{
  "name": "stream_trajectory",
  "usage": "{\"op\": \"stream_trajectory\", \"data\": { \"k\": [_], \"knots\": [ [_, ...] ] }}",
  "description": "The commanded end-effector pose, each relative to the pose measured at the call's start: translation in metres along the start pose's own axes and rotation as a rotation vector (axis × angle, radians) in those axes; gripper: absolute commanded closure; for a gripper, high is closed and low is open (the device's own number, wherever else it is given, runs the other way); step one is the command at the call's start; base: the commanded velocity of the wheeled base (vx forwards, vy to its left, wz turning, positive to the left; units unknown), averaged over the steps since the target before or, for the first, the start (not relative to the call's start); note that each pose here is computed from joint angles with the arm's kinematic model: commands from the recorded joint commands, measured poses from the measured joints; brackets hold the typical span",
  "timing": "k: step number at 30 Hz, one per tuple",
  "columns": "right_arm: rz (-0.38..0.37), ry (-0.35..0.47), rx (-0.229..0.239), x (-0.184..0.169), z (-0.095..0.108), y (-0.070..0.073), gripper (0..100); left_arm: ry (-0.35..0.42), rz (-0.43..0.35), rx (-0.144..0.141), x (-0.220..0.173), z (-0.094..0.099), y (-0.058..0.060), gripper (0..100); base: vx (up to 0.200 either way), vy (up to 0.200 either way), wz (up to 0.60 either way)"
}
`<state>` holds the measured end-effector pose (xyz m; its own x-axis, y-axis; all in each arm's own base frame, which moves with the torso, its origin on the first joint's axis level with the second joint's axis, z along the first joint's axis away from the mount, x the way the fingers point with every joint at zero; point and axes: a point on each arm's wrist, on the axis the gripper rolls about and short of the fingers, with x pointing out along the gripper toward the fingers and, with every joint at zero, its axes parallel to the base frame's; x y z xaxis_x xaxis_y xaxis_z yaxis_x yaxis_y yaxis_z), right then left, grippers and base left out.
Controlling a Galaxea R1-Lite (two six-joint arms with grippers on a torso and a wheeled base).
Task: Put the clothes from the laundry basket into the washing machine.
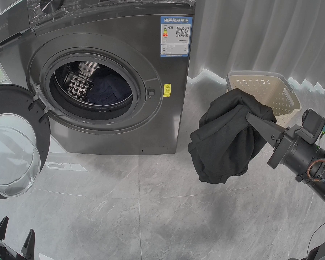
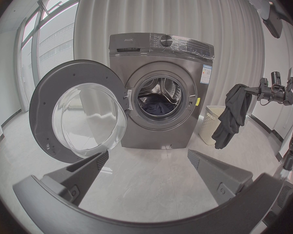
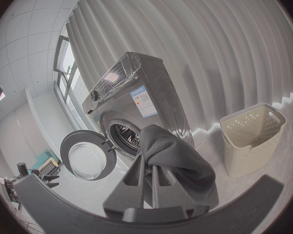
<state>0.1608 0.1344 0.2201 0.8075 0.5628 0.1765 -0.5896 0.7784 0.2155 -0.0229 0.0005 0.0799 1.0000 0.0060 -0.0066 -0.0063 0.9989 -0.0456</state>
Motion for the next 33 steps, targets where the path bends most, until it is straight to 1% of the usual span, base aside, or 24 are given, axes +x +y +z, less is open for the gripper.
{"op": "stream_trajectory", "data": {
  "k": [1, 6, 11, 33],
  "knots": [
    [-0.006, -0.001, 0.000, 0.0004, 0.0001, -0.0011, 100, 0.000, 0.000, 0.000, 0.0000, -0.0048, 0.0002, 0, 0.000, 0.200, 0.00],
    [-0.014, 0.000, -0.002, 0.0001, -0.0003, -0.0029, 100, 0.000, -0.001, 0.000, 0.0000, -0.0048, 0.0002, 0, 0.000, 0.200, 0.00],
    [-0.014, 0.002, 0.009, 0.0001, -0.0005, -0.0029, 100, 0.000, 0.000, 0.000, 0.0000, -0.0048, 0.0002, 0, 0.000, 0.200, 0.00],
    [-0.016, 0.011, 0.008, -0.0008, -0.0025, -0.0034, 100, 0.000, 0.000, -0.003, 0.0000, -0.0048, 0.0002, 0, 0.000, 0.200, 0.00]
  ]
}}
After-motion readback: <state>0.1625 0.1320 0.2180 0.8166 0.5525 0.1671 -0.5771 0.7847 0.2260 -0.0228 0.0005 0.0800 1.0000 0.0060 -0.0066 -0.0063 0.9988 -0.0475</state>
